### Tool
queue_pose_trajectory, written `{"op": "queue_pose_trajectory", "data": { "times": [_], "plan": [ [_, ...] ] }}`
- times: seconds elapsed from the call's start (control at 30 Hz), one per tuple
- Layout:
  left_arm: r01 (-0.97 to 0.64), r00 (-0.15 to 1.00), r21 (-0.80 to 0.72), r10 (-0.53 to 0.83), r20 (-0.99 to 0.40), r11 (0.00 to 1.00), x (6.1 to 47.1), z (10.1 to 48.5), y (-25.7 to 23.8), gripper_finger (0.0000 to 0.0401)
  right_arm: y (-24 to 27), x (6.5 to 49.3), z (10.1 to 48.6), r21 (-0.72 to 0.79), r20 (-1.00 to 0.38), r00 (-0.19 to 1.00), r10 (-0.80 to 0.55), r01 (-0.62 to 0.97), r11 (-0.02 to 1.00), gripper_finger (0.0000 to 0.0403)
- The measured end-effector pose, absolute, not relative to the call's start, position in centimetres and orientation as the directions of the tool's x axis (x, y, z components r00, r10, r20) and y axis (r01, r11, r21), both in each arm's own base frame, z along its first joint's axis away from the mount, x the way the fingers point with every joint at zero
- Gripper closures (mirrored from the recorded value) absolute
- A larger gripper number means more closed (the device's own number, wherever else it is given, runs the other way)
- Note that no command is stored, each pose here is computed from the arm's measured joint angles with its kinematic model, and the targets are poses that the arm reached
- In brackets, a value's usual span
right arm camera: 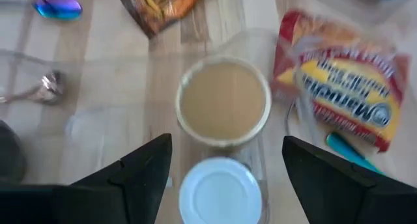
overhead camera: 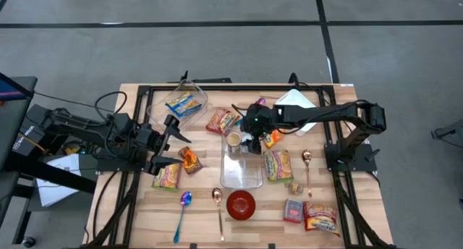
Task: Pick & Place Food Item
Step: Put the white spice bottle into the bottom transparent bin, then put the bottom red noodle pack into the top transparent bin
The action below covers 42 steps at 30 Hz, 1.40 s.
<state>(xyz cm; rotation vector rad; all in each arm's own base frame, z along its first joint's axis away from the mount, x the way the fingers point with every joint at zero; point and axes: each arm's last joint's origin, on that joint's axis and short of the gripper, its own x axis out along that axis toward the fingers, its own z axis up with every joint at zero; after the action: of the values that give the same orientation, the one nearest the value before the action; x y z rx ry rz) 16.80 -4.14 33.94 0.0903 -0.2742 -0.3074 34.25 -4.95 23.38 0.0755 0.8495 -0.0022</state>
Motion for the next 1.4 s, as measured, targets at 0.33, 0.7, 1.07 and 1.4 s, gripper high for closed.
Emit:
{"op": "queue_pose_trajectory", "data": {
  "times": [0.33,0.7,1.07,1.4],
  "plan": [
    [0.233,0.931,0.187,-0.274,0.240,0.954,16.9,33.8,-4.0,0.0121,-3.4,31.7,28.2,0.070,-0.701,0.712,0.045,0.007,0.997,0.0117],
    [0.196,0.887,0.205,-0.263,0.380,0.959,16.4,35.2,-3.9,0.0121,1.2,28.9,31.6,0.085,-0.649,0.746,0.151,-0.126,0.988,0.0117],
    [0.143,0.878,0.277,-0.251,0.408,0.950,16.3,35.5,-3.8,0.0121,3.9,26.2,34.0,0.079,-0.587,0.775,0.234,-0.233,0.969,0.0117],
    [0.328,0.849,0.294,-0.417,0.325,0.898,16.9,34.5,-5.3,0.0121,4.0,24.2,32.1,0.146,-0.791,0.594,0.147,-0.049,0.988,0.0117]
  ]
}}
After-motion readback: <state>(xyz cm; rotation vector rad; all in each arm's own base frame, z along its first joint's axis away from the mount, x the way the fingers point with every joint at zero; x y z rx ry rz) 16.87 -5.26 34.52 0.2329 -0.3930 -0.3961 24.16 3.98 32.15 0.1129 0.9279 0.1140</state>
